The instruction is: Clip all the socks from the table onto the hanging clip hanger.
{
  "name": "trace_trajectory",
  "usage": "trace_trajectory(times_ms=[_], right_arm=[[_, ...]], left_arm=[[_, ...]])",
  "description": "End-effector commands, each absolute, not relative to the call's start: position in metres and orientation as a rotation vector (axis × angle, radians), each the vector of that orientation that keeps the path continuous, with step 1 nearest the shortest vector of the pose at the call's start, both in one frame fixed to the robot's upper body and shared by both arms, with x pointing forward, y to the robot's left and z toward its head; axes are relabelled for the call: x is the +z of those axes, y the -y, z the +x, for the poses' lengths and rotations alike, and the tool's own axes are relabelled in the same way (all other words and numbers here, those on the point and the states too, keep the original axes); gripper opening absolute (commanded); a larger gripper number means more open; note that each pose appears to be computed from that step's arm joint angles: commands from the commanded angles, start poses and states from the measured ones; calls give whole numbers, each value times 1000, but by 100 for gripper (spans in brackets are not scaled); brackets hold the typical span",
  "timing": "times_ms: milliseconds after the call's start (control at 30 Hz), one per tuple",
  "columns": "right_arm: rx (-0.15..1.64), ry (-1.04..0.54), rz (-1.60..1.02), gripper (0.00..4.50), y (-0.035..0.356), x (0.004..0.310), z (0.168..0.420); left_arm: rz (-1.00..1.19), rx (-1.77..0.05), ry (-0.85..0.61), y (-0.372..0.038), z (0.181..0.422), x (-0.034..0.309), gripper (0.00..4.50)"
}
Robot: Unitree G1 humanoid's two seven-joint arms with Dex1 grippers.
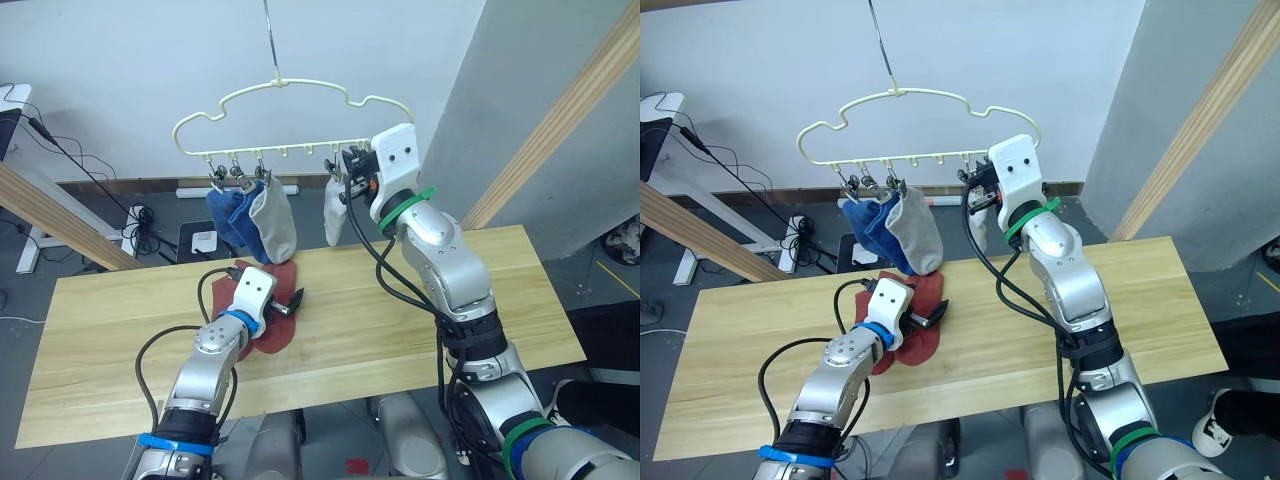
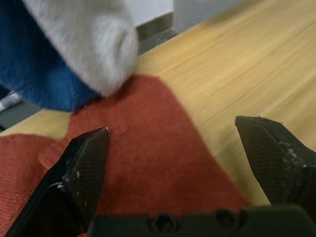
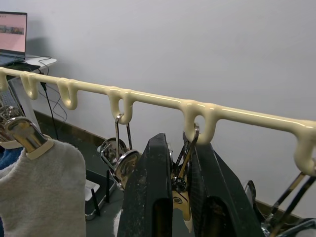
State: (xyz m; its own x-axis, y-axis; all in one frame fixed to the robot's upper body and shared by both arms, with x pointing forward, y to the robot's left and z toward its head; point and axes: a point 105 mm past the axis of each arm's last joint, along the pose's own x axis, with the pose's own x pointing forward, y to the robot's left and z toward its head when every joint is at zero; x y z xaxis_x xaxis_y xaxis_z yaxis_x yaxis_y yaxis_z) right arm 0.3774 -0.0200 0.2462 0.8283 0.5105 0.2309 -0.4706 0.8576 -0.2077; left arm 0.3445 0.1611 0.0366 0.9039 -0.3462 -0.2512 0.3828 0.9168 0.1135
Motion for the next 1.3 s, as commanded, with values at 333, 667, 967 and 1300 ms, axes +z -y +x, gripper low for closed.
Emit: trace_trajectory(times_ms=[333,667,967,1300], right_arm=[[534,343,-140,9,17,262,369],[532,346,-137,9,16,262,369],[527,348,-138,9,17,263,369],[522,350,-140,9,18,263,369]], left_arm=[[235,-325,-335,-166,358,17,388],[272,-339,-358,-166,350,12,152],[309,-371,-338,-163,345,12,7],[495,-681,-9,-122,326,58,0]])
